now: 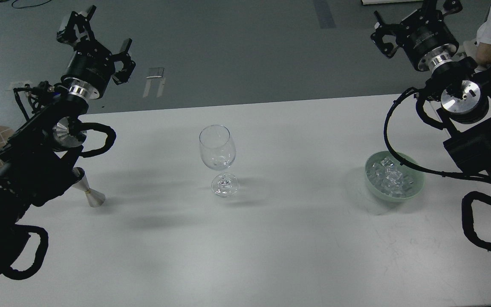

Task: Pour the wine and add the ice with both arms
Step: 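Lower the left gripper toward the metal jigger on the table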

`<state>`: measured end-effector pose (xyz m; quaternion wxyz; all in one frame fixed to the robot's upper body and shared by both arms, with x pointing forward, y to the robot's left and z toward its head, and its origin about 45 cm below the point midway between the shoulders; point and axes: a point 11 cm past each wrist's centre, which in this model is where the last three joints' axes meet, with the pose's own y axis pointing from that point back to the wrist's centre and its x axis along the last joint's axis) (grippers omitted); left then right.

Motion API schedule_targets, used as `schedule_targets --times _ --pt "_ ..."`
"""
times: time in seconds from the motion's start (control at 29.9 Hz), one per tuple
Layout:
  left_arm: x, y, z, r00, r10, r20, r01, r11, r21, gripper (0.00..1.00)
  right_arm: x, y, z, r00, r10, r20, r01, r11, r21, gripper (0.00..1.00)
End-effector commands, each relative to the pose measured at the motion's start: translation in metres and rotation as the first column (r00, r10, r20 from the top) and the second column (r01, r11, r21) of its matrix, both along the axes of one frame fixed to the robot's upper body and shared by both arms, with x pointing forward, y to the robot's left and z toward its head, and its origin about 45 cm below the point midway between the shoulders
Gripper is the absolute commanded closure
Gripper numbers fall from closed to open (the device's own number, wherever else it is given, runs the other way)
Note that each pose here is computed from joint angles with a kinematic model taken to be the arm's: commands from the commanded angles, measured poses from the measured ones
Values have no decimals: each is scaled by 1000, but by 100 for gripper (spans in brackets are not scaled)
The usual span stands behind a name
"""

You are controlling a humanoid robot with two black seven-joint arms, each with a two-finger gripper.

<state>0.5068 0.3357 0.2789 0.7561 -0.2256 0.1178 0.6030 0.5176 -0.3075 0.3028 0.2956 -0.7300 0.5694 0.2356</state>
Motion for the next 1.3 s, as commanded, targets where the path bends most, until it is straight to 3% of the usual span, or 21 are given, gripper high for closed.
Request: schedule_targets --times 0.0,0.4,0.7,1.27 --pt "0 -1 3 1000 -8 6 8 1000 15 2 1 1 3 1000 4 7 -4 1000 -2 0" --pt "-1 16 3 999 41 5 -41 999 -9 2 0 0 2 1000 -1 8 1 1000 7 0" --pt "1 1 4 1000 5 9 -5 1000 -2 2 0 0 4 1000 -1 13 1 1000 9 0" --pt "-13 61 29 992 104 70 -100 993 -59 2 -4 -11 -3 1000 -14 0 14 1000 -6 0"
